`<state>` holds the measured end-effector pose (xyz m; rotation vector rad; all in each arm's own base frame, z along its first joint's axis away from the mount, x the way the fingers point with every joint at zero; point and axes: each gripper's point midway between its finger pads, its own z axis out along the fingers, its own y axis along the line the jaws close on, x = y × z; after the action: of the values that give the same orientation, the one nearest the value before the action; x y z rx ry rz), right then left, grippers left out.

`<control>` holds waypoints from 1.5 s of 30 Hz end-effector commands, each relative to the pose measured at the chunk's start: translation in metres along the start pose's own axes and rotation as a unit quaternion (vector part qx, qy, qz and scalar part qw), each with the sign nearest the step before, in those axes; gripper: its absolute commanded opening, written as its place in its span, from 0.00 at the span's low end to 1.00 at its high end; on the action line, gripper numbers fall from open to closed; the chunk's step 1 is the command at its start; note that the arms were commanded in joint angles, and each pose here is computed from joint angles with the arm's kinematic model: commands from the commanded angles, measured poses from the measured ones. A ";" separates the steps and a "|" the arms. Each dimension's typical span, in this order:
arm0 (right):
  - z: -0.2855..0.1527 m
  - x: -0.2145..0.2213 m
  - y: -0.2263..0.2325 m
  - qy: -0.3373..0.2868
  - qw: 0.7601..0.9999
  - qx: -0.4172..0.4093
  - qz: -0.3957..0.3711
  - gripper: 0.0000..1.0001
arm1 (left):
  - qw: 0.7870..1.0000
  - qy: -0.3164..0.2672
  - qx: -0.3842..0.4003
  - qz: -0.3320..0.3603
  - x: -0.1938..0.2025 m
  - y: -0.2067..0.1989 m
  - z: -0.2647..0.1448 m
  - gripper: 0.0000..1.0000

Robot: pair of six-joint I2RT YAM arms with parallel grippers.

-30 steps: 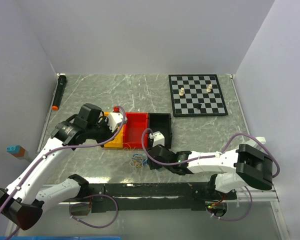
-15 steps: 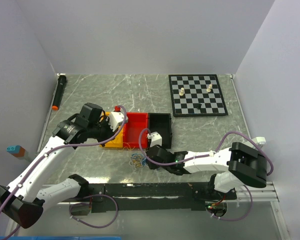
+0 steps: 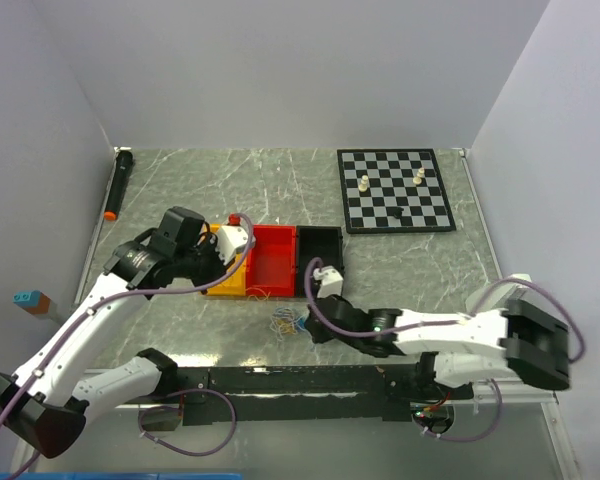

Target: Untangle the cables

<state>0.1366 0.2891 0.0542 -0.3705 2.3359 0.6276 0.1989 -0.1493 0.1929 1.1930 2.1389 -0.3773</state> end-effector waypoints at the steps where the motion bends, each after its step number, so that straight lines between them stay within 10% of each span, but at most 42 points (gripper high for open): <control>1: -0.043 -0.006 -0.006 -0.022 0.999 -0.001 0.042 0.00 | 0.999 0.007 -0.037 0.035 0.007 0.007 -0.021 0.01; 19: -0.126 0.019 -0.106 0.006 0.951 0.249 0.186 0.00 | 0.958 -0.033 -0.283 0.008 -0.005 0.078 -0.090 0.01; 28: -0.093 -0.034 -0.021 -0.062 0.989 0.067 0.118 0.00 | 0.982 -0.086 -0.164 0.037 -0.033 0.036 -0.094 0.01; 39: -0.047 -0.097 0.093 -0.237 0.953 -0.154 -0.113 0.65 | 0.987 -0.099 -0.122 0.036 -0.028 0.019 -0.084 0.01; 45: -0.006 -0.105 0.135 -0.241 0.930 -0.231 -0.156 0.72 | 0.981 -0.158 -0.092 0.060 -0.042 0.001 -0.094 0.01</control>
<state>0.1428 0.3576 0.1159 -0.6376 1.8897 0.8002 0.1878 -0.1111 0.2712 1.0688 1.9014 -0.1844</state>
